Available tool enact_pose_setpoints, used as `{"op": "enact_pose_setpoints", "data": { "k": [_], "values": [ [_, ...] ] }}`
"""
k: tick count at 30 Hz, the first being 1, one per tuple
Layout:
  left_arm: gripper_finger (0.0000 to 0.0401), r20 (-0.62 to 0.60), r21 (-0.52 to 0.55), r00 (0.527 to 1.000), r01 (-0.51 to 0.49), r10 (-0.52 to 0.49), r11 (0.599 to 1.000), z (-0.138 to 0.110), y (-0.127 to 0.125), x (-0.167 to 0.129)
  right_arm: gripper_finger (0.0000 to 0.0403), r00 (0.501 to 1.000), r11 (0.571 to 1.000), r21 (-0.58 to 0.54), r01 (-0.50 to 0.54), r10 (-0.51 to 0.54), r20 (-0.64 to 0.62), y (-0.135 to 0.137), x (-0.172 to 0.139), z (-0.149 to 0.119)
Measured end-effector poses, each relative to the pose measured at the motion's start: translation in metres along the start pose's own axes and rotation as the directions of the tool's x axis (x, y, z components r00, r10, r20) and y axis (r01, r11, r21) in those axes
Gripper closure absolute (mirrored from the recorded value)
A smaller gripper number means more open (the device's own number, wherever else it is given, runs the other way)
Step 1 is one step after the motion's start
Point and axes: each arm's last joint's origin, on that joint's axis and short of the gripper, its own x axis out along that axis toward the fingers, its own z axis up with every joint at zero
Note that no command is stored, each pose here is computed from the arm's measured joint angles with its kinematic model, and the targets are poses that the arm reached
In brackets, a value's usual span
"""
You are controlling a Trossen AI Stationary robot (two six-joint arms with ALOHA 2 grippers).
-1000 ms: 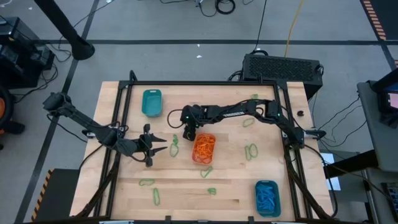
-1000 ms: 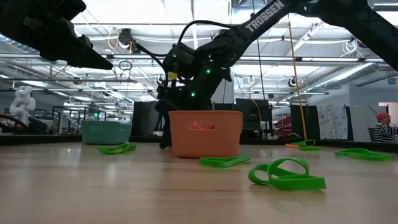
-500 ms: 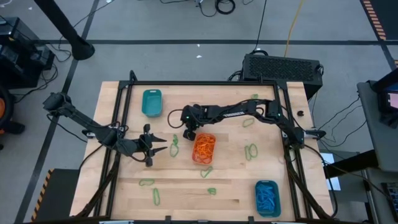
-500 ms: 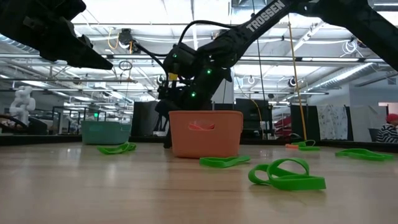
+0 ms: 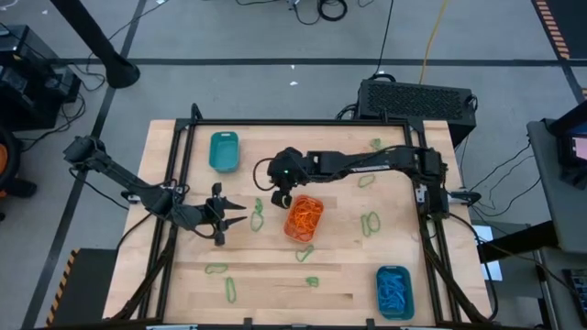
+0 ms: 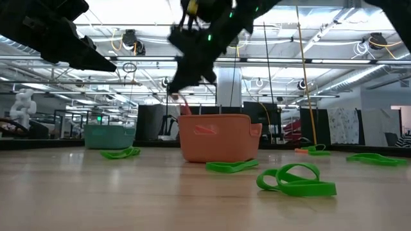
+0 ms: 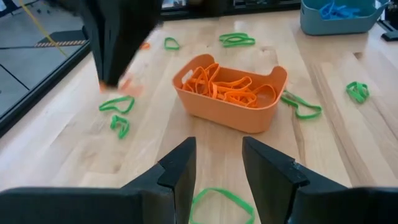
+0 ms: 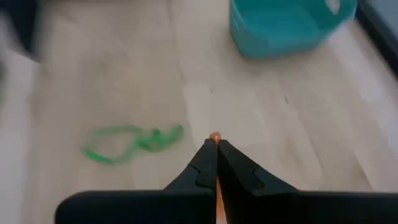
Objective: Sort rubber bands into baskets
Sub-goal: Put the orange rubber band into the orange bin
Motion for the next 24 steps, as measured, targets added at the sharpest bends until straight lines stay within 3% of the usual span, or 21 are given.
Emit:
{"op": "enact_pose_setpoints", "data": {
  "k": [5, 13, 18, 24],
  "values": [
    [0.0263, 0.001, -0.004, 1.0, 0.013, -0.013, 1.0, 0.0, 0.0, 0.0, 0.0403, 0.997, 0.998, -0.004, -0.064, 0.064, 0.053, 0.029, -0.039, 0.011],
    [0.0263, -0.007, -0.053, 0.999, 0.047, -0.048, 0.997, 0.0, -0.002, 0.001, 0.0403, 0.984, 0.992, -0.009, -0.123, 0.121, -0.133, 0.088, -0.047, -0.02],
    [0.0263, -0.011, -0.054, 0.999, 0.049, -0.049, 0.997, -0.002, -0.007, 0.01, 0.0403, 0.975, 0.996, -0.029, -0.087, 0.08, -0.207, 0.114, -0.036, -0.041],
    [0.0263, -0.004, -0.047, 0.997, 0.082, -0.082, 0.996, -0.006, -0.015, 0.031, 0.0402, 0.954, 0.998, -0.041, 0.04, -0.05, -0.296, 0.118, -0.027, -0.06]
  ]
}}
